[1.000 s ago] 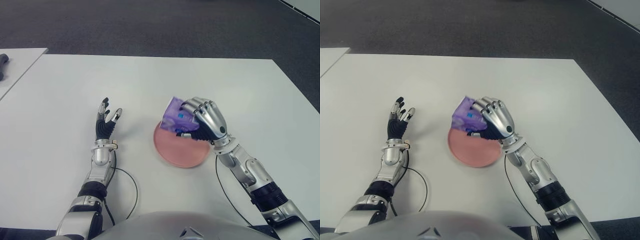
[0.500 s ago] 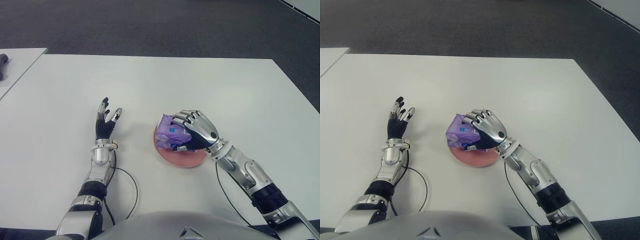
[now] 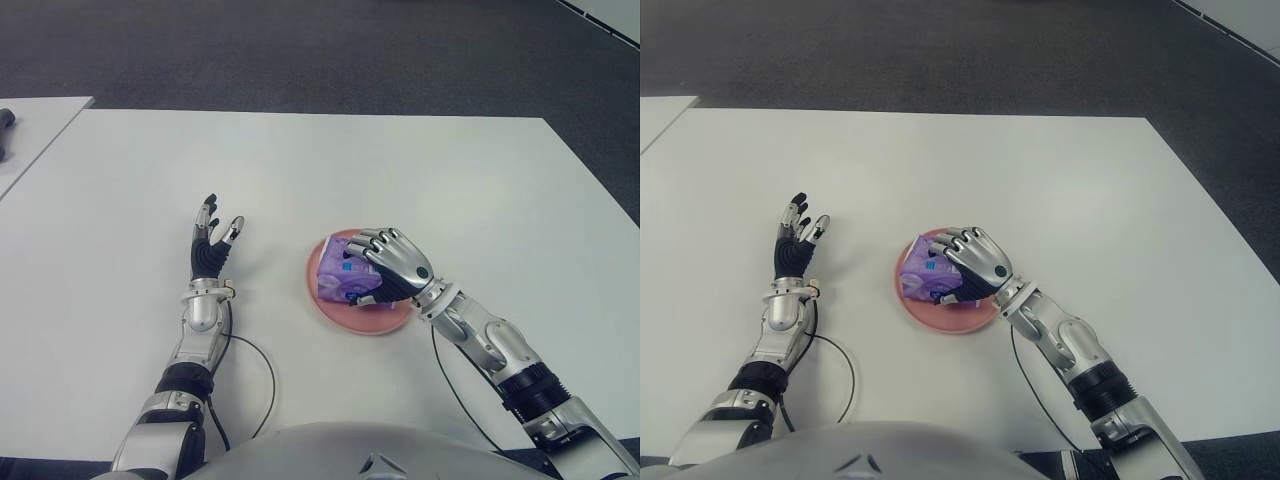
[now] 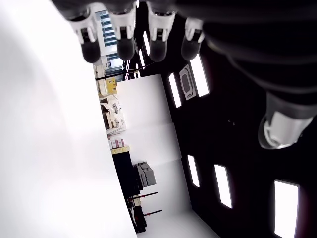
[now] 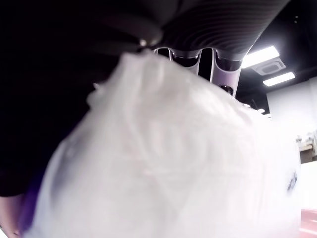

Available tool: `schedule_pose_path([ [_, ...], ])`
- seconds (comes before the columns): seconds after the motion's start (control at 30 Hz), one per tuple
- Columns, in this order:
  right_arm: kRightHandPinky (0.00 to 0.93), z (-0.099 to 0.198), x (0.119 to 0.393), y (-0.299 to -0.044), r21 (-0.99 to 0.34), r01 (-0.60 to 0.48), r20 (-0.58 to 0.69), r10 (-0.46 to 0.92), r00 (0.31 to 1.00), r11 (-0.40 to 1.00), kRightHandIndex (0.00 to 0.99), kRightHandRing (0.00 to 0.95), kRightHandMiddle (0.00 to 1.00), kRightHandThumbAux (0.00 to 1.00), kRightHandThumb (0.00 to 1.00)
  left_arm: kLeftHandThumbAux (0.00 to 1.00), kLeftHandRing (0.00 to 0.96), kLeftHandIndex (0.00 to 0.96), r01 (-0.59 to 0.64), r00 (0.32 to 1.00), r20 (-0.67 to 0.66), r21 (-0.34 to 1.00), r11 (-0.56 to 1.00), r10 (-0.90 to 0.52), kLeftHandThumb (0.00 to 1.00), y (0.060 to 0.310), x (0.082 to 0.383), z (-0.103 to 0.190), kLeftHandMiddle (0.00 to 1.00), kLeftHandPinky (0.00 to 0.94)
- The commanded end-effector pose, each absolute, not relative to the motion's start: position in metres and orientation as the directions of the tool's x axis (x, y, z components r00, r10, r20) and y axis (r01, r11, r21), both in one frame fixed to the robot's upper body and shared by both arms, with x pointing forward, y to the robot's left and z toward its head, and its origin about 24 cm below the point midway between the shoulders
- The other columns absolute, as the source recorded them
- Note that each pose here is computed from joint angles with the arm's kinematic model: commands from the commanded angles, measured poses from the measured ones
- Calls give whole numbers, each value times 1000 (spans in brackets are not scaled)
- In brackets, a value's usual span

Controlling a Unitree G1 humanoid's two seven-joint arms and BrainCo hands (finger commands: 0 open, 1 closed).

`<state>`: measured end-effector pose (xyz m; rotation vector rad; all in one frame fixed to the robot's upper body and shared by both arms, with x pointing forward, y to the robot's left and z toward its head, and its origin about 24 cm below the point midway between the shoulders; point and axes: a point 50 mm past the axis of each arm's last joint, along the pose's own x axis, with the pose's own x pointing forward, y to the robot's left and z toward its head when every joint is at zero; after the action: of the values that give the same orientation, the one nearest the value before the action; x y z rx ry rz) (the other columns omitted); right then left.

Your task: Put the tissue paper into the plate.

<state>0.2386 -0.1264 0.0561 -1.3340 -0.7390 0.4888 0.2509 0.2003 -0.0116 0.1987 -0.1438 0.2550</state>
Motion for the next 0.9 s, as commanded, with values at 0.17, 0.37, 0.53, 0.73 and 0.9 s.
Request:
schedule_pose_path([
  [0.17,788,45,244,-128,-989,44,132,687,714,144,380,530,505,659,953,464,0,0,-263,964,90,197,944,250,0,201,237,-29,0,0],
  [0.37,784,40,247,-129,-992,21,101,674,732,125,381,528,504,659,952,456,0,0,-262,965,90,197,945,248,0,202,237,-28,0,0],
  [0.53,771,38,249,-130,-992,-3,84,659,748,130,382,527,503,660,952,446,0,0,-262,964,93,197,945,248,0,202,237,-28,0,0],
  [0.73,693,38,252,-133,-988,-20,86,655,751,154,391,520,516,657,951,444,0,0,-264,964,97,198,944,249,0,203,237,-27,0,0],
  [0.9,429,40,253,-137,-989,-41,67,673,737,143,403,387,409,688,801,451,0,0,-266,963,97,194,944,251,0,203,238,-27,0,0],
])
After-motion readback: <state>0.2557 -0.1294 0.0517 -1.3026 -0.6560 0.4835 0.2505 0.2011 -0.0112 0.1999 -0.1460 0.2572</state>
